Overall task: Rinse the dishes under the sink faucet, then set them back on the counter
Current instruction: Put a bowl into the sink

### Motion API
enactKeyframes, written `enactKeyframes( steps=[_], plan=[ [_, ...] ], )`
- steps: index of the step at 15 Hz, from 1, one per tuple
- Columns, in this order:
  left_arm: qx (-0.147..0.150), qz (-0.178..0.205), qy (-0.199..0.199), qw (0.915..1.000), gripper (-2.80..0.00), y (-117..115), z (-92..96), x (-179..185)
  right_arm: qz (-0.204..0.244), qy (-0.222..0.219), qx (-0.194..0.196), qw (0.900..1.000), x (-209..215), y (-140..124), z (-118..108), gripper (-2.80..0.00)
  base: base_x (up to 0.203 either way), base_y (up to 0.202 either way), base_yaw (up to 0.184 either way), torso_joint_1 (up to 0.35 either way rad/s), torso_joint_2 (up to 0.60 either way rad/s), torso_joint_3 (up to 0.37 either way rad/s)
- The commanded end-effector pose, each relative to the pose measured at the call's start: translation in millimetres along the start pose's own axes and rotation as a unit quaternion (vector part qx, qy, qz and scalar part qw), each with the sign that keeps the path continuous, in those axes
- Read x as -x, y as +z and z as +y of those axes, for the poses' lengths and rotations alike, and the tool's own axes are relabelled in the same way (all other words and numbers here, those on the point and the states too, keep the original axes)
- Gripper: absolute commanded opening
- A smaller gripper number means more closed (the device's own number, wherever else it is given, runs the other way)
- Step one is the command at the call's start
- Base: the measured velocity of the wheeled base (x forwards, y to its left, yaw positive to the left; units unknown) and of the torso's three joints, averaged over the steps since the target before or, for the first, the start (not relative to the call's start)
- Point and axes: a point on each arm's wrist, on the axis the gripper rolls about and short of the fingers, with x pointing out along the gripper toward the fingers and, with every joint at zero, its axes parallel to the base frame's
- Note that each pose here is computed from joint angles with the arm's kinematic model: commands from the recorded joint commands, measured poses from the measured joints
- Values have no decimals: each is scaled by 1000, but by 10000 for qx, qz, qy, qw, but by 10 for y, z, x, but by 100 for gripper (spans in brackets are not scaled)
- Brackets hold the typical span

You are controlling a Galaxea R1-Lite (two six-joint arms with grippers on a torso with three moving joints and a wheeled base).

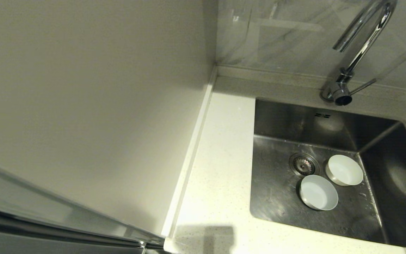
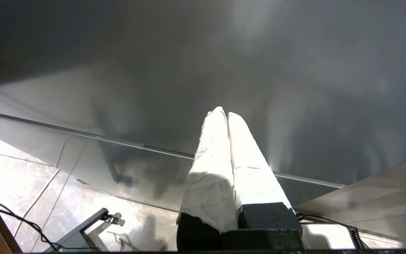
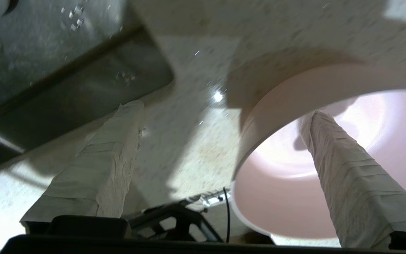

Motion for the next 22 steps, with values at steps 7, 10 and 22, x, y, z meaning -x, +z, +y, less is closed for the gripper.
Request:
enactKeyframes(
  steps=[7,10,22],
  plan=[
    [3,-15,7,10000,-280,-1,0,2,-101,-85,-304,9994,-92,31,-190,0,0,0,0,0,0,0],
    [3,-15,-2,10000,-280,-1,1,2,-103,-87,-312,9994,-90,28,-193,0,0,0,0,0,0,0],
    [3,-15,0,10000,-280,-1,0,2,-99,-104,-319,9994,-88,26,-197,0,0,0,0,0,0,0]
  ],
)
